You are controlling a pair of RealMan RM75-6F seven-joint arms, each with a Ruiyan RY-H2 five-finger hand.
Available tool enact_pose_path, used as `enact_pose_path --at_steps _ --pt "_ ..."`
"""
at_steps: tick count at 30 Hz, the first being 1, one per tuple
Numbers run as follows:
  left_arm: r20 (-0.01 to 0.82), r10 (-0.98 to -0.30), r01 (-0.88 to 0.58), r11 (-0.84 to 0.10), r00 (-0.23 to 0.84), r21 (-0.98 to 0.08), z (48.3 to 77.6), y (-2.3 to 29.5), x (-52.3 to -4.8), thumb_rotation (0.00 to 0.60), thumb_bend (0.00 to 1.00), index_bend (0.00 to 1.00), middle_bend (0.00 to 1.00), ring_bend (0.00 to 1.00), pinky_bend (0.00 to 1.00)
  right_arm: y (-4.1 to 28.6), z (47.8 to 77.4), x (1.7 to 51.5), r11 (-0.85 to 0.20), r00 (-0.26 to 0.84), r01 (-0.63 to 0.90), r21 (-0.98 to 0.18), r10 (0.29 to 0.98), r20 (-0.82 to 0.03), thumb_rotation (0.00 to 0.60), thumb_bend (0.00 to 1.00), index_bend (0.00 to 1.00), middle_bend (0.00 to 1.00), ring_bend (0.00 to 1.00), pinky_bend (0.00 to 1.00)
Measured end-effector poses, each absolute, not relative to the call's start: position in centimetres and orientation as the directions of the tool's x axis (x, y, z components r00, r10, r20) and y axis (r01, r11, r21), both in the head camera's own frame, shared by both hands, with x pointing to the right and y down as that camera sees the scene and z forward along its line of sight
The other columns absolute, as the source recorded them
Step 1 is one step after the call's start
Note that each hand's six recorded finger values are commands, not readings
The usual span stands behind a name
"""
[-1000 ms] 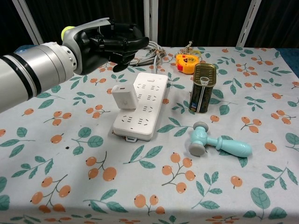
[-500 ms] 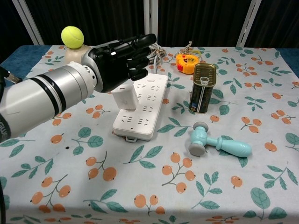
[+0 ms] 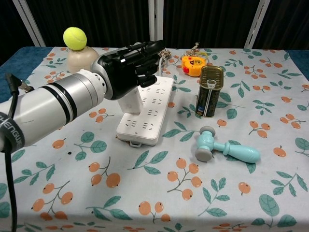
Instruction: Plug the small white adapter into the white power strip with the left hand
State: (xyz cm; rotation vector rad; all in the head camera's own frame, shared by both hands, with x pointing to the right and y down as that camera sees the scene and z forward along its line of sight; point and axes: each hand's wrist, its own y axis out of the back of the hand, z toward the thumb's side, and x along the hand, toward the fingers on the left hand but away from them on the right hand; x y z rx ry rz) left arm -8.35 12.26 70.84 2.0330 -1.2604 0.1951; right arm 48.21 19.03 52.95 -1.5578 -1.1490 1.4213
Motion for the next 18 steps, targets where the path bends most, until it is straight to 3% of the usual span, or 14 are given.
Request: enact_pose_path --at_steps 18 --pt "0.494 -0.703 -0.833 -0.264 0.512 0.487 71.82 13.23 -8.47 0.6 0.54 0.78 0.86 0.78 0.86 19.17 53.03 48.31 -0.343 -0.012 0.143 -0.929 0.937 -0.348 0.6 0.11 0.0 0.02 0.0 0.0"
